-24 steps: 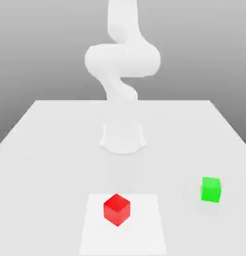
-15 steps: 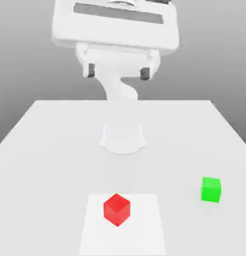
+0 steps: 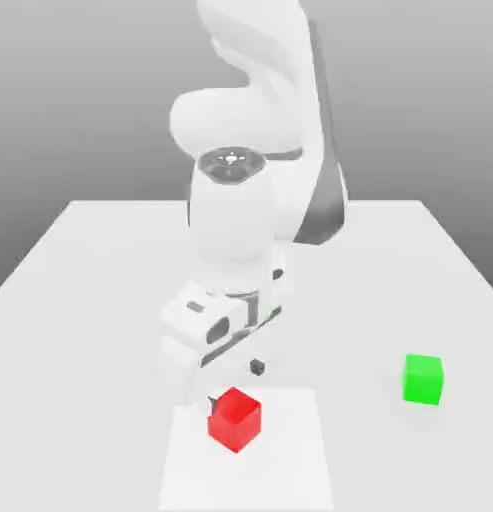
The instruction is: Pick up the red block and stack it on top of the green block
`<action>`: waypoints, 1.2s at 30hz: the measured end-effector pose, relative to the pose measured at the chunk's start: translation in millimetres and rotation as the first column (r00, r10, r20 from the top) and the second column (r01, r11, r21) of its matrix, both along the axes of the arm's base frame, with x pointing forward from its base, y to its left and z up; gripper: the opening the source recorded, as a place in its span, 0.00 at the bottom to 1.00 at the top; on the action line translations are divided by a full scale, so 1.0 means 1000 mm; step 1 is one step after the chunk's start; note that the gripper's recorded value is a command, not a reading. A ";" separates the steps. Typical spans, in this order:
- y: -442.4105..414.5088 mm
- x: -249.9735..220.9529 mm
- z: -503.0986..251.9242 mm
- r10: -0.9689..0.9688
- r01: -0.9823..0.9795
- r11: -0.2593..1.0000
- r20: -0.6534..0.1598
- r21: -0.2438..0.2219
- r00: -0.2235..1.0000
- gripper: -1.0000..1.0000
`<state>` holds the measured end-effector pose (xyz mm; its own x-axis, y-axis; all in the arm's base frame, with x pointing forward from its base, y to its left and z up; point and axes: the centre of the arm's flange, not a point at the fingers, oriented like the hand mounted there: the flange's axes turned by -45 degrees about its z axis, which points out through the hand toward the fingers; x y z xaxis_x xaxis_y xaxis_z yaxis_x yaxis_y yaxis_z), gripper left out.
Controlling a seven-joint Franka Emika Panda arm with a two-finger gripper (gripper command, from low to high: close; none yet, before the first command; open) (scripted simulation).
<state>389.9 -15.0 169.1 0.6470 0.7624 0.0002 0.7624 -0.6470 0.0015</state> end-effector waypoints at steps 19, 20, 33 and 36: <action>0.045 -0.003 0.045 0.132 -0.132 0.991 -0.003 0.001 0.991 0.00; 0.057 -0.004 0.047 0.168 -0.168 0.986 -0.003 0.001 0.986 0.00; 0.217 -0.055 0.068 0.623 -0.623 0.783 -0.003 0.001 0.783 0.00; 0.247 -0.075 0.073 0.704 -0.704 0.710 -0.003 0.001 0.710 0.00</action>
<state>314.5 232.5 241.8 -0.0775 0.9970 -0.0010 0.9970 0.0775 -0.0014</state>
